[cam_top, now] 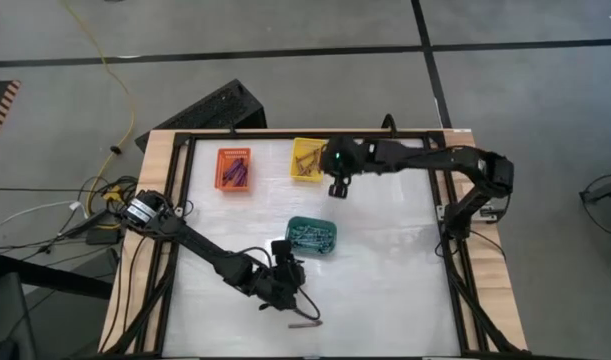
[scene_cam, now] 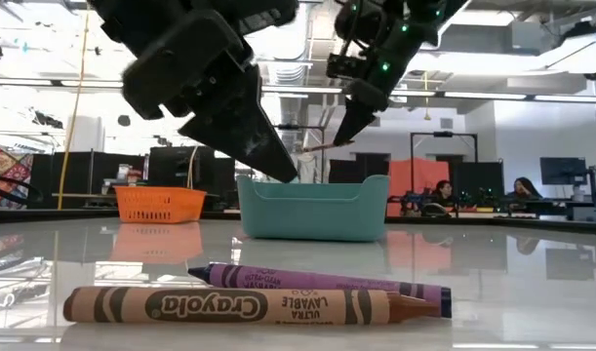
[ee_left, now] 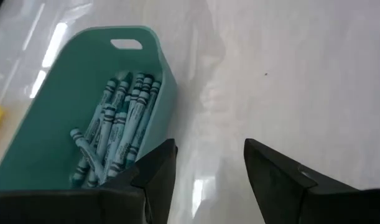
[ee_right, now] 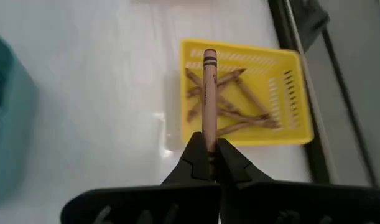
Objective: Sort crayons
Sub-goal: Put the brown crayon into the yellow bin
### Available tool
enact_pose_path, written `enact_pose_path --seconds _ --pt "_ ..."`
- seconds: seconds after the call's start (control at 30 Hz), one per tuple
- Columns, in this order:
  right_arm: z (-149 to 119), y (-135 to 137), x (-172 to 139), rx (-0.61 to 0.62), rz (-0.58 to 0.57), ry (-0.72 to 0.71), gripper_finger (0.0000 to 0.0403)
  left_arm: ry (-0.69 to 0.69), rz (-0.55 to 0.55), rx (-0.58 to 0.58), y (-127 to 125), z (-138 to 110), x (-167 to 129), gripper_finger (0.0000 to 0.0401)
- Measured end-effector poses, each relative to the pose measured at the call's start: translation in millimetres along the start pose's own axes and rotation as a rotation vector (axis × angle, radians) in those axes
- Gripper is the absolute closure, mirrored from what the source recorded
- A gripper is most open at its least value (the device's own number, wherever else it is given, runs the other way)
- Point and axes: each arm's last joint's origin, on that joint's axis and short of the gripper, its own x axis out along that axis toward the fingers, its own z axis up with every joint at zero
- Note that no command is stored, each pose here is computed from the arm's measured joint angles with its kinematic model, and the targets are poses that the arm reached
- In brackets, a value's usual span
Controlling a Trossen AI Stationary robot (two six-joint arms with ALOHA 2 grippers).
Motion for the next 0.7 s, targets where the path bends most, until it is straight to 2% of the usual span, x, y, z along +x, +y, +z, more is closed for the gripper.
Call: enact_pose_path --seconds 0.27,0.33,0.53,0.7 --pt "-6 -40 15 -0.294 -0.038 -0.018 0.0403 -0.015 0.007 -0.056 -11 -3 -8 0.0223" --pt "-8 -45 18 -0.358 -0.013 -0.031 0.0403 -0.009 0.006 -0.074 -12 -4 -10 0.0223" --pt "-15 -47 47 -0.621 0.035 -0.003 0.0403 0.01 0.019 -0.13 -12 -7 -11 0.0223" --pt "-13 -50 73 -0.777 -0.026 0.073 0.0403 0.012 0.019 -0.174 -13 -7 -11 0.0223"
